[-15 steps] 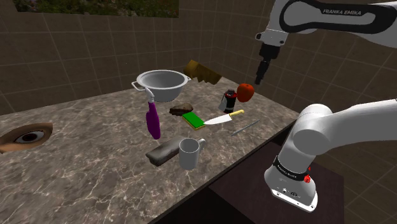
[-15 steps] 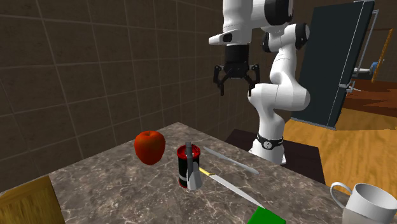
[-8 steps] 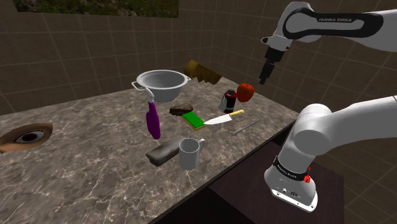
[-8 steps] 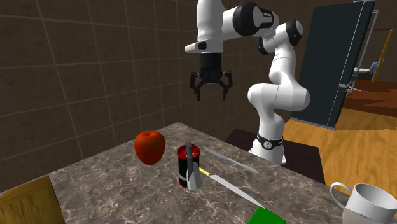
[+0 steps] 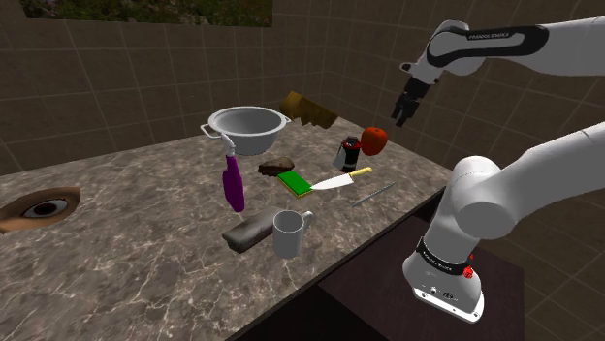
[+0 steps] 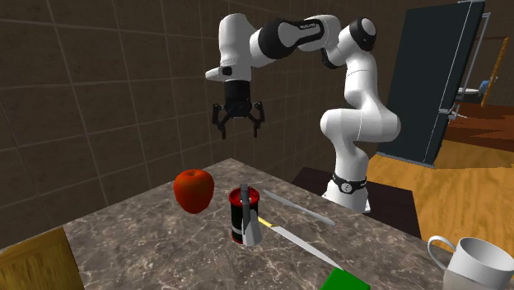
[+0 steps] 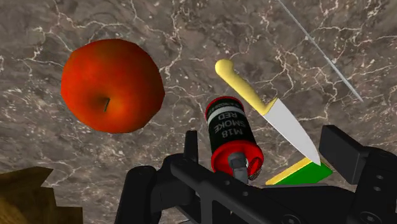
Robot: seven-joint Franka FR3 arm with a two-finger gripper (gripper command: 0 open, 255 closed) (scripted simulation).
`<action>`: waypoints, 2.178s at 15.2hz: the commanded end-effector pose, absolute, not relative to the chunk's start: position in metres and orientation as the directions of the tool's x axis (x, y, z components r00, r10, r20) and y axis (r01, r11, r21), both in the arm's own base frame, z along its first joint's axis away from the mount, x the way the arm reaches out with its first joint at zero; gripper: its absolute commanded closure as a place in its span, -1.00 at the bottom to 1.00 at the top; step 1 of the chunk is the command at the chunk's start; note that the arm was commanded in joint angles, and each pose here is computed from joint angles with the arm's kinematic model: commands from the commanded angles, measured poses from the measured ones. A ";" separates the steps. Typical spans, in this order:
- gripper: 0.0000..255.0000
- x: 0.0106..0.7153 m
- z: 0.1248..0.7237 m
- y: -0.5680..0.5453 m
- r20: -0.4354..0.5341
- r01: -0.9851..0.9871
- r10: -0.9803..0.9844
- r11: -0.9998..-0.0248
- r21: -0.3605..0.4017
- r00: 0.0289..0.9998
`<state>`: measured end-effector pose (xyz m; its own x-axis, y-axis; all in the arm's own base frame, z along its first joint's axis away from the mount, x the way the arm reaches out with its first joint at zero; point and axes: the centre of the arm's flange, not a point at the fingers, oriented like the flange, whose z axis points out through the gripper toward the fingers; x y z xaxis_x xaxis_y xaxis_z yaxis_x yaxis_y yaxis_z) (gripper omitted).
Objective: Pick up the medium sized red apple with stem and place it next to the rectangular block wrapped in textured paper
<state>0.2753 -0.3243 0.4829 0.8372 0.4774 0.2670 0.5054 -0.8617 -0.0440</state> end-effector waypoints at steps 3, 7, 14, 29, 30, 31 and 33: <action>-1.00 0.294 0.464 -0.374 0.321 0.586 0.549 -0.810 -0.023 0.772; -1.00 0.318 0.447 -0.422 0.374 0.657 0.610 -0.754 0.001 0.699; -1.00 0.347 0.419 -0.456 0.416 0.713 0.656 -0.701 0.025 0.630; 1.00 0.354 0.397 -0.450 0.416 0.713 0.656 -0.701 0.025 0.630; 1.00 0.354 0.397 -0.450 0.416 0.713 0.656 -0.701 0.025 0.630; 1.00 0.354 0.397 -0.450 0.416 0.713 0.656 -0.701 0.025 0.630; 1.00 0.355 0.397 -0.450 0.416 0.713 0.656 -0.701 0.025 0.630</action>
<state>0.3545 -0.4497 0.3971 0.6304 0.6556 0.4156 0.7127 -0.7010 0.0247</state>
